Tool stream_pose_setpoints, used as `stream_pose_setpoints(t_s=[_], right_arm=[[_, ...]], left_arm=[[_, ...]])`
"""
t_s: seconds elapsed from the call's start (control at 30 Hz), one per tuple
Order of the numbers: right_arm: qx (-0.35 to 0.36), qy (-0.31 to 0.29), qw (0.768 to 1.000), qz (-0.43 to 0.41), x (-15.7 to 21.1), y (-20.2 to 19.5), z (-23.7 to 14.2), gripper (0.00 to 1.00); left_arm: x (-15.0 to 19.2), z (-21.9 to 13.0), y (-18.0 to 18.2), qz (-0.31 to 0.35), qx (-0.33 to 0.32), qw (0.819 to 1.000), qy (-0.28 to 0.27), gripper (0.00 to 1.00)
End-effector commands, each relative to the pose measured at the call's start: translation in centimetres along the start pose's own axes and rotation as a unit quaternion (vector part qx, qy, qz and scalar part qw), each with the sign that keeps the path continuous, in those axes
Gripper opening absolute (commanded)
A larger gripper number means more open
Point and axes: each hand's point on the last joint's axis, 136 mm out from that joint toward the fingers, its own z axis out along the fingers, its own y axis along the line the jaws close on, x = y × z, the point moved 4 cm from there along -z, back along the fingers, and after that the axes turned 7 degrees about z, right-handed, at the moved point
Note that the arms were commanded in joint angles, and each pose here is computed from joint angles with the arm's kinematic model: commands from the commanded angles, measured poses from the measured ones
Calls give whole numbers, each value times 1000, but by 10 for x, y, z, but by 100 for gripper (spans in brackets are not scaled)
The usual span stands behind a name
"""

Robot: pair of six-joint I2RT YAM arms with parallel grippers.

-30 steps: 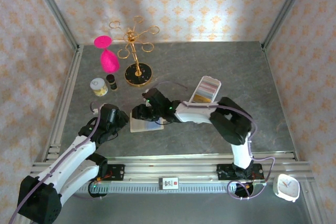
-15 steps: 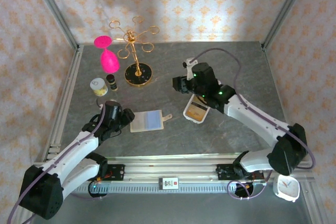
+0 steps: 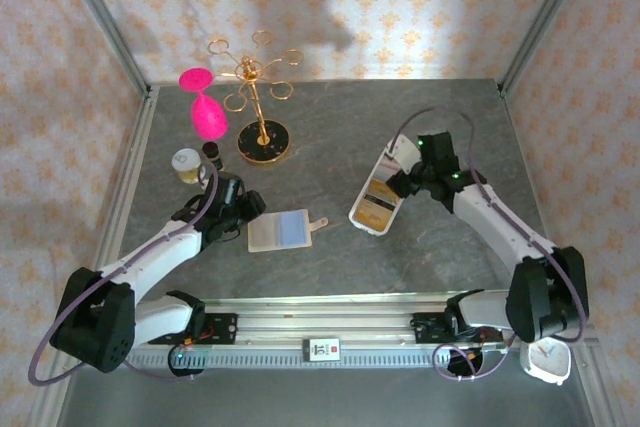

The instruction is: Put the credit cards into the card holder

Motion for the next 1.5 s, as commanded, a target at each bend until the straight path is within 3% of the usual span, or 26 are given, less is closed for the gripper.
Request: stream_pose_setpoints(t_s=[0.0,0.13,0.67,1.0,1.27,1.47], right_arm=[[4,-33,999,-40,-9,-2,7,87],[-35,-32,998,-31,-15,5,20,88],[-10,8,994,-106,-11,12,63,90],[37,9,989,-145,-4,13,69,78],[12,27,986,-165,2,24,75,85],[29,43,985,-163,2,22,86,79]], left_arm=[[-9,-2,-6,0,3,1000,-14,54],[-5,-1,-5,-12,7,1000,-11,54],[1,12,-1,-33,0,999,2,54],[4,18,2,-30,-9,999,12,54],[5,24,0,-27,-6,999,21,54],[3,26,-2,-24,-7,999,23,54]])
